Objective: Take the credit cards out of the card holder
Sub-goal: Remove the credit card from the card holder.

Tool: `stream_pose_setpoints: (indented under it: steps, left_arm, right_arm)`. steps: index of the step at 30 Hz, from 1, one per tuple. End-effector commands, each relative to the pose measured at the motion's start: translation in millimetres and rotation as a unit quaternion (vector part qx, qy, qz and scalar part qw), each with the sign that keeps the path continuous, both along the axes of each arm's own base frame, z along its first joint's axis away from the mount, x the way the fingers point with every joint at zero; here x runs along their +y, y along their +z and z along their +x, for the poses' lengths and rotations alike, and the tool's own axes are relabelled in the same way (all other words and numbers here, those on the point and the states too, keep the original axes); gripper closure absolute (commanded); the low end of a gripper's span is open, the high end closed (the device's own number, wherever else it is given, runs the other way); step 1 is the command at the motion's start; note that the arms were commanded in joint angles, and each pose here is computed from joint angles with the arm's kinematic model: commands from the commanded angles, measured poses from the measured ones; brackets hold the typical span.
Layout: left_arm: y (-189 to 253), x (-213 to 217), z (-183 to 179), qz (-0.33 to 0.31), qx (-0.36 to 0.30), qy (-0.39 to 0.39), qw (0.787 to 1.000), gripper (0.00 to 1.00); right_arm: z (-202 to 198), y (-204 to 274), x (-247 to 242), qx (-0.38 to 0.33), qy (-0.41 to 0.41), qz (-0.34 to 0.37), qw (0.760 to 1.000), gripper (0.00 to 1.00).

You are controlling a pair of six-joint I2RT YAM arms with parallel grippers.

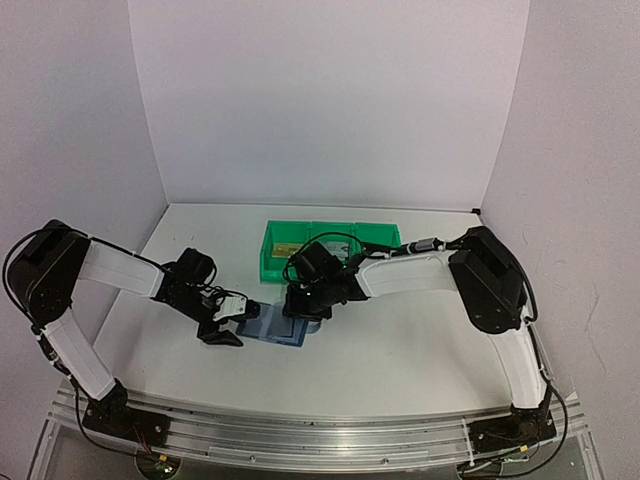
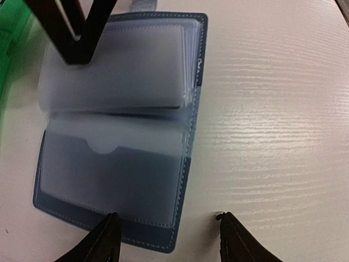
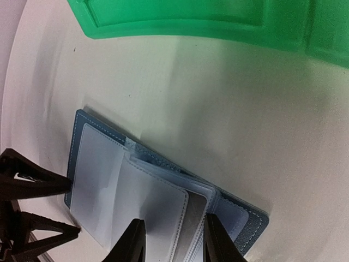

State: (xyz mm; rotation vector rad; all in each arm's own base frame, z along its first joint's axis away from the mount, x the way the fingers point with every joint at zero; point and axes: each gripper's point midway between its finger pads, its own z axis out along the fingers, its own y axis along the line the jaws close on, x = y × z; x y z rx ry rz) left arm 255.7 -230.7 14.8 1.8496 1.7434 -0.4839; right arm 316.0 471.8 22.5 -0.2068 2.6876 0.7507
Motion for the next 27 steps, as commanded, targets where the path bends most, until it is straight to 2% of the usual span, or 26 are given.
stream_pose_setpoints:
  steps: [1, 8, 21, 27]
  left_arm:
    - [-4.7, -15.1, -4.6, -0.009, 0.021, -0.009, 1.000, 0.40]
    - [5.2, -32.7, -21.6, -0.030, 0.044, -0.031, 0.998, 0.42]
    - [1.6, -26.2, -14.6, -0.008, 0.032, -0.012, 0.999, 0.43]
    - [1.0, -24.9, -15.1, -0.007, 0.032, -0.010, 0.999, 0.43]
  right_arm:
    - [-4.5, -13.2, 11.9, 0.015, 0.035, 0.002, 0.999, 0.67]
    - [0.6, 20.8, 21.5, -0.012, 0.047, 0.026, 0.998, 0.68]
    - [-20.5, 51.9, 26.1, -0.020, 0.056, 0.045, 0.997, 0.68]
    - [-25.7, 52.1, 27.2, -0.016, 0.057, 0.046, 0.997, 0.68]
